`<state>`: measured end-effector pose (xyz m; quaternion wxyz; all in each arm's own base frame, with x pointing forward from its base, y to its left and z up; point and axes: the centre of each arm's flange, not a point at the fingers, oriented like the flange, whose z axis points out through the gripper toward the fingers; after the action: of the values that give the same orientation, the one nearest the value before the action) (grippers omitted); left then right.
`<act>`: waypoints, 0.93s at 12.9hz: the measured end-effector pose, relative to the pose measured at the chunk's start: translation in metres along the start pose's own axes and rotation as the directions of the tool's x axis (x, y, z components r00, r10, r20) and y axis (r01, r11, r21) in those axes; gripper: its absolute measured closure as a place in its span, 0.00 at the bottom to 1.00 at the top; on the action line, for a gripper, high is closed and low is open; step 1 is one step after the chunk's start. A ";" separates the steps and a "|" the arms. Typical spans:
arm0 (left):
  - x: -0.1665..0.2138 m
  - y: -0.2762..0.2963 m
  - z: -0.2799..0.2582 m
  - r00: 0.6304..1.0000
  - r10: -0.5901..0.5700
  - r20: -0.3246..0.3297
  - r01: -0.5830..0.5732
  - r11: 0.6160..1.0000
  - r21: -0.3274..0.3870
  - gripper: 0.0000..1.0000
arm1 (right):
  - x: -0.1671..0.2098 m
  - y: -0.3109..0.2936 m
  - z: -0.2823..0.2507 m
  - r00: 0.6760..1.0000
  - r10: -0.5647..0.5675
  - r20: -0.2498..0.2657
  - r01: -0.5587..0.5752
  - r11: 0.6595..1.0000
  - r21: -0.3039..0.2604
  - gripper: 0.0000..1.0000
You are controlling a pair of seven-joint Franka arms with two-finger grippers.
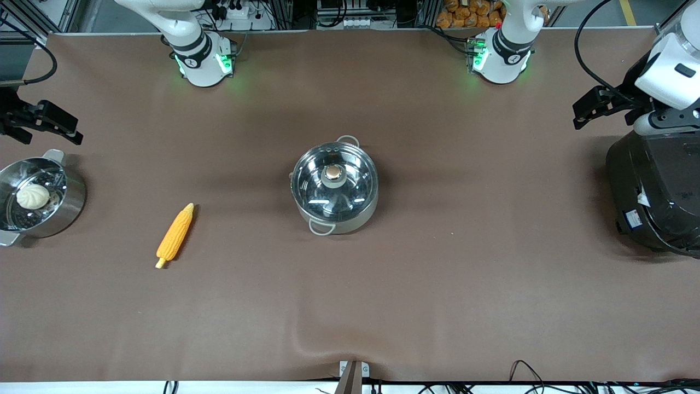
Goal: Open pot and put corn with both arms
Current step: 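Reach the left gripper to the glass lid knob while the right gripper approaches the corn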
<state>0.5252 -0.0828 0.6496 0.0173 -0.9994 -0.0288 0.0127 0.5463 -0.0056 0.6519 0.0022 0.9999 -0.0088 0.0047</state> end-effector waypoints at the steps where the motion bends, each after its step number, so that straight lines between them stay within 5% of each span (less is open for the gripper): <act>1: 0.000 0.000 0.000 1.000 0.001 0.000 -0.001 1.000 0.000 0.00 | 0.000 0.000 0.000 1.000 -0.003 0.000 0.003 1.000 0.000 0.00; 8: 0.017 0.026 0.031 0.998 0.043 0.050 -0.044 0.999 0.003 0.00 | 0.000 0.005 0.001 0.998 -0.061 0.004 0.061 0.998 0.000 0.00; 12: 0.017 0.170 0.080 1.000 0.001 0.017 -0.001 1.000 -0.030 0.00 | 0.002 0.007 0.004 0.997 -0.072 0.006 0.072 0.997 0.001 0.00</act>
<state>0.5500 -0.2484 0.5637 0.0021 -0.9994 -0.0288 0.0209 0.5480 -0.0128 0.6482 0.0022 0.9996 0.0275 0.0015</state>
